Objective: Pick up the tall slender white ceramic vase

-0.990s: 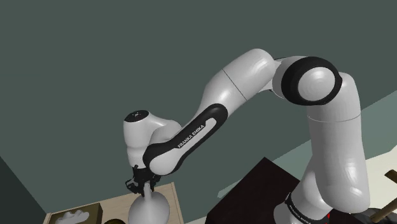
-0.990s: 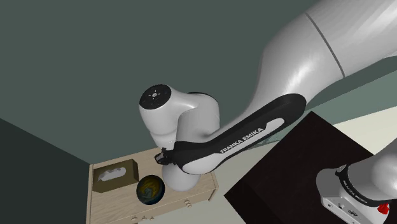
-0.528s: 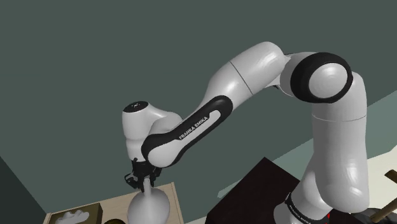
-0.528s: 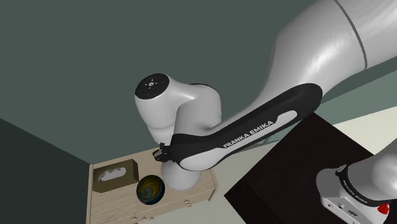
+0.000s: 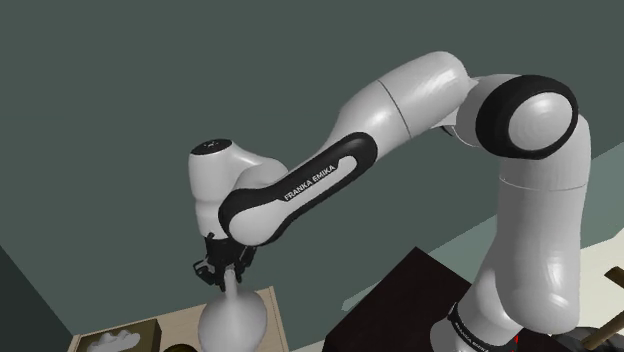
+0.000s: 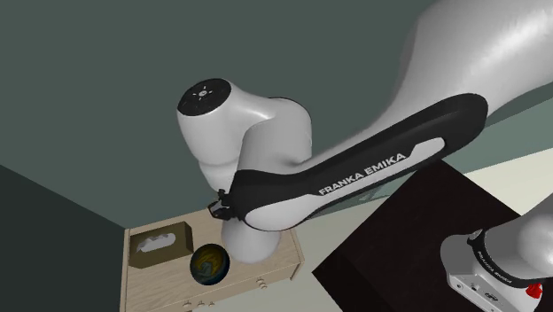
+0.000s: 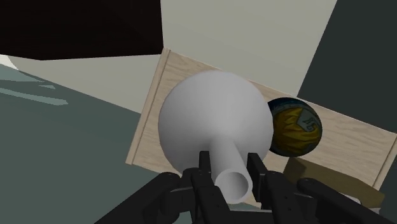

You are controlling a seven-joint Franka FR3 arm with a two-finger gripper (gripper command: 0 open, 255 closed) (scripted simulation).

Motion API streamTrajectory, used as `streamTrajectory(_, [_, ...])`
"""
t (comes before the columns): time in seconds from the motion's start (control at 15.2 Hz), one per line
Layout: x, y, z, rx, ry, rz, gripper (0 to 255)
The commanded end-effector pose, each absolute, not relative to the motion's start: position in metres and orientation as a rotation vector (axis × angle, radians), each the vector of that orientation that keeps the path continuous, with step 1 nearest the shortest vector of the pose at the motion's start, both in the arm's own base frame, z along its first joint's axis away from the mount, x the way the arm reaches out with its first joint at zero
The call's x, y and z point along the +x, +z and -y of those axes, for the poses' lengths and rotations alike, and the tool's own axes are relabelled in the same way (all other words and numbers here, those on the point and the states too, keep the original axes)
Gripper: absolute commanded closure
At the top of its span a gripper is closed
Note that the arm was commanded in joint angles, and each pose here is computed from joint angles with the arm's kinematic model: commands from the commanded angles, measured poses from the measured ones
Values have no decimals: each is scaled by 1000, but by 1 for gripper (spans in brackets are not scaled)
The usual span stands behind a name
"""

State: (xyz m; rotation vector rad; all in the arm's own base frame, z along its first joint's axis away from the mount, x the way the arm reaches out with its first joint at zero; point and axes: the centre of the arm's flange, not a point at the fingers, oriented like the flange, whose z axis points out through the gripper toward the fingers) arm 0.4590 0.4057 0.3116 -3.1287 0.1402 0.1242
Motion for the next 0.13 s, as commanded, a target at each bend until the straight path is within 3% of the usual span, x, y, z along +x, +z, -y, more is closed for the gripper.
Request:
streamTrajectory(0.0, [459,319,-407,-3128,123,-140,255])
streamTrajectory(0.07, [459,319,-407,-3128,123,-140,255])
